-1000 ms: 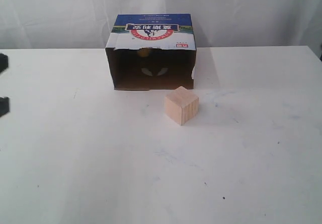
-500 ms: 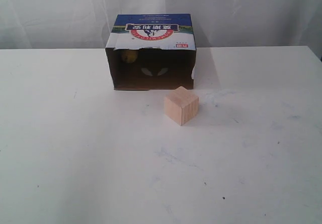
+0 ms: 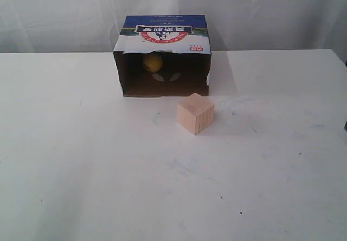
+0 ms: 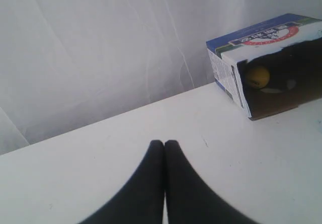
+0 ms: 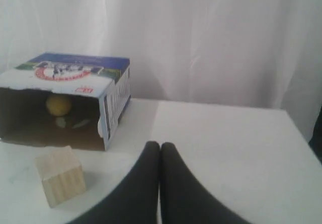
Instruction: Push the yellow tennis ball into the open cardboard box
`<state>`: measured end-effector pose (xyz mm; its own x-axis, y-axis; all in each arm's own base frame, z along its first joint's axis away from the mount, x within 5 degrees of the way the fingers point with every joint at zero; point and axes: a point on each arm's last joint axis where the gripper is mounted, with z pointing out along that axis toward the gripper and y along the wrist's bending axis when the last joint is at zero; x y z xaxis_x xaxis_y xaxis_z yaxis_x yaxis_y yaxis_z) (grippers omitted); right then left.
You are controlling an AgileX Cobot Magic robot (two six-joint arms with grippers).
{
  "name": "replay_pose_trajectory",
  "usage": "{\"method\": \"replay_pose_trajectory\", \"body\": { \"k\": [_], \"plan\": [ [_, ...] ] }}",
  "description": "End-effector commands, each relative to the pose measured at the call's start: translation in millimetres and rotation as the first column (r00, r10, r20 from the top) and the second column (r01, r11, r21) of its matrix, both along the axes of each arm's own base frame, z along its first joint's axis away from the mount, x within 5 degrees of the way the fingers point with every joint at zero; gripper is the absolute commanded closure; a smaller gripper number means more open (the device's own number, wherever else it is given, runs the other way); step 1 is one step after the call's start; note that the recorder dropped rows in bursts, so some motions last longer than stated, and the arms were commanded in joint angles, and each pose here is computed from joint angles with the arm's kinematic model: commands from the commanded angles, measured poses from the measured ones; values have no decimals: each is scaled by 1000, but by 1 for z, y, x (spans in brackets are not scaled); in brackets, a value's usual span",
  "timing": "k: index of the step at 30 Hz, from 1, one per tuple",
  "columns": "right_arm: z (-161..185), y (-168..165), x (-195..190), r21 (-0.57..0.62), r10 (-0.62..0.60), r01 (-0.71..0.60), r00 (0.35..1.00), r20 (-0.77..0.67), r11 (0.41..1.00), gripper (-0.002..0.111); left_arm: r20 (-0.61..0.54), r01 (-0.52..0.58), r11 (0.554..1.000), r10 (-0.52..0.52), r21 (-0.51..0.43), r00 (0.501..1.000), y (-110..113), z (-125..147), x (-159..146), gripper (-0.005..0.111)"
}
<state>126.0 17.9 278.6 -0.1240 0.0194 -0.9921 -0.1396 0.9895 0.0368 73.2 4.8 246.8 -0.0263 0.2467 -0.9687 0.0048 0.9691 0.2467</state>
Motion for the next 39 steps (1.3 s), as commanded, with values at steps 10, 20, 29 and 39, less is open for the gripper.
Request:
{"method": "replay_pose_trajectory", "body": {
  "k": [10,20,29,39],
  "plan": [
    [-12,-1,4,169,-30,46,995,-96,985,108,-11,6,1000,-7,-30,1000,0,-5,-1,107],
    [-34,-24,-52,58,-216,247,921,-324,967,108,-12,3,1000,-3,-29,1000,0,-5,-1,107],
    [-51,-33,-81,12,-296,298,950,-98,954,108,-9,-6,1000,6,-31,1000,1,-5,-1,107],
    [-95,-26,-70,-6,-226,227,965,-130,974,108,-5,-15,999,15,-31,1000,2,-5,-2,107]
  ]
}}
